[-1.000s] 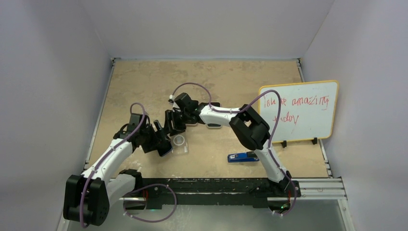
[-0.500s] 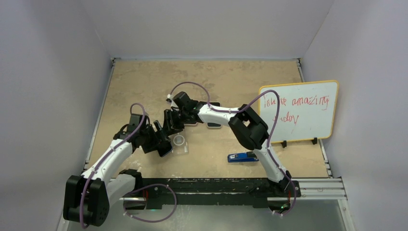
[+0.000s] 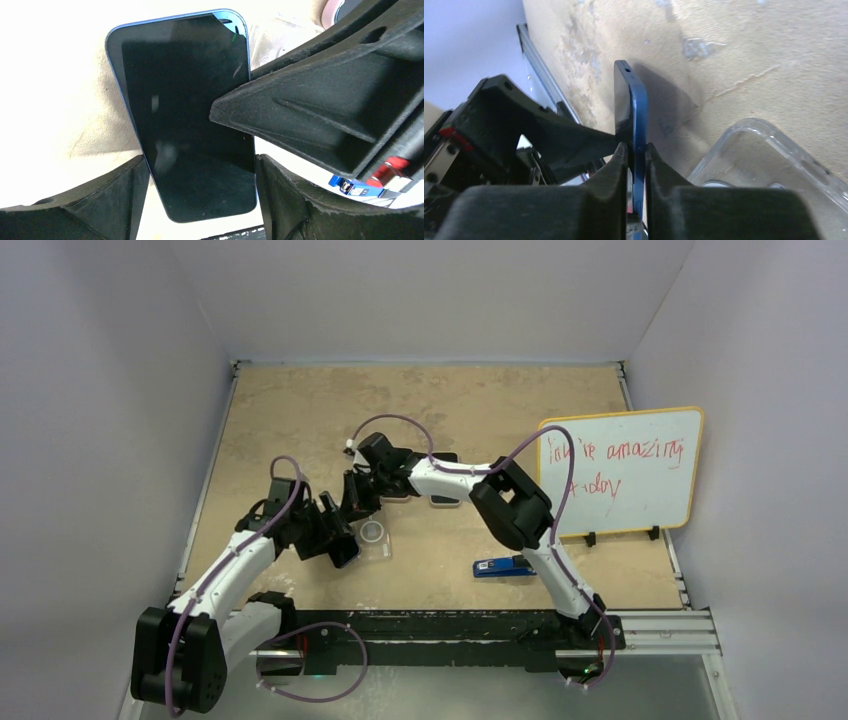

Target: Put the phone into the phone case

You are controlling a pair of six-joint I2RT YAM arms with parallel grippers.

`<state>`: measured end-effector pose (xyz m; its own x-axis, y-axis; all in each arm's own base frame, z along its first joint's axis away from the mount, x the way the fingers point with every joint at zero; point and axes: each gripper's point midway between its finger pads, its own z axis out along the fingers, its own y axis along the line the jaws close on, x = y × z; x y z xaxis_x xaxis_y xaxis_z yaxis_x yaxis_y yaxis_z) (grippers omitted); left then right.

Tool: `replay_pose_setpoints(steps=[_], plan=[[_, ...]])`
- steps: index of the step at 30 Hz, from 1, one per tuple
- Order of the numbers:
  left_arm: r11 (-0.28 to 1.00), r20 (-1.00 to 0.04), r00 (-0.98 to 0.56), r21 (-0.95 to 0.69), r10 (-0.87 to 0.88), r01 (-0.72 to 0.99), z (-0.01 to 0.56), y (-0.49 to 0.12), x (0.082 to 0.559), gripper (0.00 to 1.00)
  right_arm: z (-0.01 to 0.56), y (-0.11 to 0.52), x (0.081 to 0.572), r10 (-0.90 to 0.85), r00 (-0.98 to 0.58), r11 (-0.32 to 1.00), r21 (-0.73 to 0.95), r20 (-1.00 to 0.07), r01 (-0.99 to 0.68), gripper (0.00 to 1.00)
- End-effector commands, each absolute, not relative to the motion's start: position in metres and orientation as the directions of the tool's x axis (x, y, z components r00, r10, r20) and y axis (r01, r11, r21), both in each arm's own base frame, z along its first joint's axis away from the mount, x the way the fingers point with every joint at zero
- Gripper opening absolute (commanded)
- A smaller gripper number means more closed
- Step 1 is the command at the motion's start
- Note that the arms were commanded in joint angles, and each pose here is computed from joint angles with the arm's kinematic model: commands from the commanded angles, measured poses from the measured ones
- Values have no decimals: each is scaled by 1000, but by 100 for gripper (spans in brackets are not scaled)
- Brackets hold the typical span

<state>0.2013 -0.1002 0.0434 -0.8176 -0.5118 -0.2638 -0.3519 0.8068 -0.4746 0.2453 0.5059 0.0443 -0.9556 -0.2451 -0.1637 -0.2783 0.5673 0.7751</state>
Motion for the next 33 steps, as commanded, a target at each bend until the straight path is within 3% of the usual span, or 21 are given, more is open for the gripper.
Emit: replay_pose_setpoints(steps=[1, 7, 9, 12, 21, 28, 33], plan=[[805, -312, -803, -503, -508, -314, 58, -103, 212, 52, 73, 514, 238, -274, -946, 496, 817, -174, -294, 3], [800, -350, -791, -536, -502, -270, 81, -106, 219, 73, 108, 519, 234, -250, -950, 406, 870, -189, -280, 0], [796, -360, -798, -559, -484, -231, 90, -112, 221, 88, 121, 519, 238, -230, -949, 395, 870, -218, -295, 0], [798, -375, -810, -576, -452, -179, 101, -117, 221, 92, 143, 511, 250, -168, -950, 384, 870, -263, -309, 0], [741, -423, -822, -671, -380, 3, 126, -141, 221, 92, 162, 453, 299, 42, -938, 463, 839, -344, -287, 0], [803, -422, -795, -582, -435, -130, 110, -119, 235, 80, 164, 426, 300, 92, -904, 519, 795, -417, -314, 0], [783, -457, -772, -616, -442, -84, 118, -125, 246, 79, 150, 416, 305, 132, -888, 569, 768, -440, -296, 0]])
